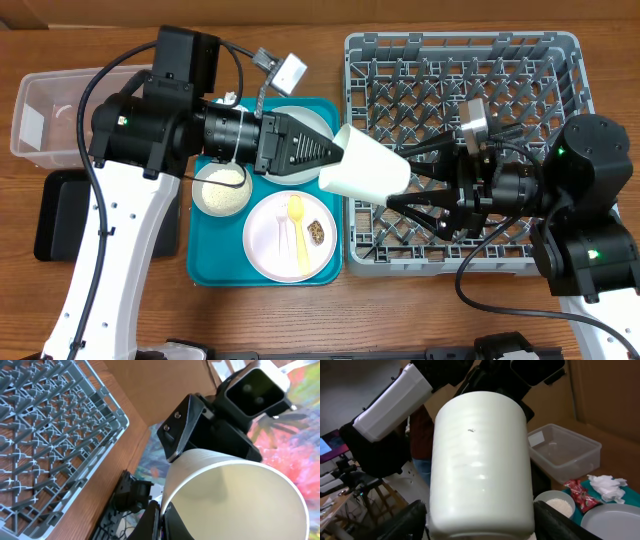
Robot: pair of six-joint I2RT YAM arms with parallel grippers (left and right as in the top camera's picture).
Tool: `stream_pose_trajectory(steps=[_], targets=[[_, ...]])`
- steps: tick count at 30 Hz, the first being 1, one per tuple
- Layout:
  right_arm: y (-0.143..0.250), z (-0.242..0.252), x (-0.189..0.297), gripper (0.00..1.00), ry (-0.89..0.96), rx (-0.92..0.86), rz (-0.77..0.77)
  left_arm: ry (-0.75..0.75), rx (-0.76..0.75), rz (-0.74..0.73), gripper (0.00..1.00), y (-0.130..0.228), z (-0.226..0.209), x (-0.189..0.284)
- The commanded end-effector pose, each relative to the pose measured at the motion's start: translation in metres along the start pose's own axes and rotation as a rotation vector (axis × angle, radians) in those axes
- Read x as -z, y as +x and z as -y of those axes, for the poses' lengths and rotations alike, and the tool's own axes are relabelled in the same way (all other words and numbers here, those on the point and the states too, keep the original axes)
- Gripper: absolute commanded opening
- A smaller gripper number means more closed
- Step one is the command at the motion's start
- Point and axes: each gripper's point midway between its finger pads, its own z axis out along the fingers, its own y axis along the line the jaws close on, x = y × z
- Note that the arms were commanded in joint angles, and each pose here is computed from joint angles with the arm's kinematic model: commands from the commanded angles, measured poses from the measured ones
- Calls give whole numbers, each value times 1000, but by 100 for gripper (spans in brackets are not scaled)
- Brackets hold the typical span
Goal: Sort waste into correct bins and load items into the dishwasher rack
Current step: 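Lift the cup and hand it to the right gripper over the tray, then place the cup upside down in the rack with the right gripper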
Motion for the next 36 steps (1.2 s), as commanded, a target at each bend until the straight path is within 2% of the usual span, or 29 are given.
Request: stream_pose_trajectory(steps=[1,5,7,10,11,12,15,16,18,22,23,26,27,36], targets=[[-9,-17,1,75,-58,50,2,-53,-58,1,4,0,-1,-2],[-9,-17,1,61,-59,56,3,-53,-58,1,4,0,-1,-2],[-9,-17,1,45,-59,56,3,-53,-59,1,4,0,-1,-2],[-9,-17,1,42,-59,48,2,-52,-56,4,4,-1,-1,-2],[-9,-17,1,42,-59,48,2,-52,-46,6,27,-1,-1,-2],[-9,-17,1,42,-57,48,2,-53,-42,6,42,-2,-1,-2],[-11,-10,1,42,-15,5,11,-55,-44,9,65,-2,-1,-1],[-11,-7,1,42,6,-5,16,-65,-43,14,79,-3,-3,1],[-12,2,2,42,65,-18,25,-103,-61,32,98,-6,-8,6],[-5,38,12,42,319,-100,43,-177,-88,113,100,-16,-16,33],[2,57,23,42,462,-141,44,-210,-90,165,100,-20,-18,51],[21,90,52,42,742,-217,27,-275,-97,266,100,-25,-18,86],[35,103,71,45,890,-264,3,-309,-101,307,100,-25,-16,99],[59,108,145,46,1339,-383,-131,-535,-64,353,100,-12,-31,122]])
